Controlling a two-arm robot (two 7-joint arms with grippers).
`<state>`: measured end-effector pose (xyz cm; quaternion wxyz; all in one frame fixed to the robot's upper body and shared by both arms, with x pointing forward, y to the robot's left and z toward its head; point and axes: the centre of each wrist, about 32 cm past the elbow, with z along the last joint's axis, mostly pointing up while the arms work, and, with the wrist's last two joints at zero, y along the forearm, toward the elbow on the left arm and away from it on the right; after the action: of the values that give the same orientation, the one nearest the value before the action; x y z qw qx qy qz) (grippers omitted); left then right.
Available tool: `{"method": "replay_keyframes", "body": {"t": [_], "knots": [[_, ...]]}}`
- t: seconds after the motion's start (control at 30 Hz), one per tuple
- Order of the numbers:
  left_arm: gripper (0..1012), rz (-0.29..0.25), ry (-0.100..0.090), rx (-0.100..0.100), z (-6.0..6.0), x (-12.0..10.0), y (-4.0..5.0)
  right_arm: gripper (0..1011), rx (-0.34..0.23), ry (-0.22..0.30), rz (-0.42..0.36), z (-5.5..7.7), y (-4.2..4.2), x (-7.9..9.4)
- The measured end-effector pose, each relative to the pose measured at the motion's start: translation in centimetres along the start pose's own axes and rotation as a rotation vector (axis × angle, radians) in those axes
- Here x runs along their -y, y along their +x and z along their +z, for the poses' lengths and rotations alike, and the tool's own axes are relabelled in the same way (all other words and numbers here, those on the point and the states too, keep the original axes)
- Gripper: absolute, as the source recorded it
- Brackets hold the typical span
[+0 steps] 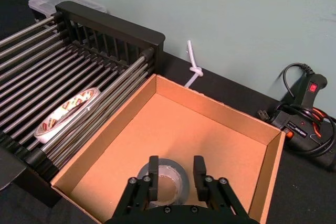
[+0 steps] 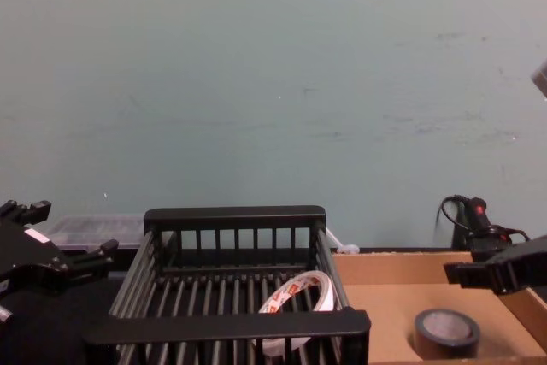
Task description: Pick up the white tape and place it into the black box , Pick up the silver tape and place it into the brown box.
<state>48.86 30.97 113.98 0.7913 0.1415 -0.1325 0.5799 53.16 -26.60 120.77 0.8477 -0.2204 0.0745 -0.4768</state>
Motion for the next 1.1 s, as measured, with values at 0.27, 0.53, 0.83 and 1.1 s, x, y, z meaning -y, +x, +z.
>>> {"method": "replay_keyframes", "body": {"t": [0.27,0.53,0.83,1.1], "knots": [[1001,0.000,0.000,0.000,0.0,0.0,0.00,653,0.000,0.000,0.001,0.0,-0.02,0.0],[1001,0.000,0.000,0.000,0.0,0.0,0.00,886,0.000,0.000,0.001,0.0,-0.02,0.0],[1001,0.000,0.000,0.000,0.0,0.0,0.00,1002,0.014,0.013,-0.002,-0.1,-0.07,0.2],[1001,0.000,0.000,0.000,0.0,0.0,0.00,1002,0.111,0.132,-0.068,-1.0,-0.49,1.5]]}}
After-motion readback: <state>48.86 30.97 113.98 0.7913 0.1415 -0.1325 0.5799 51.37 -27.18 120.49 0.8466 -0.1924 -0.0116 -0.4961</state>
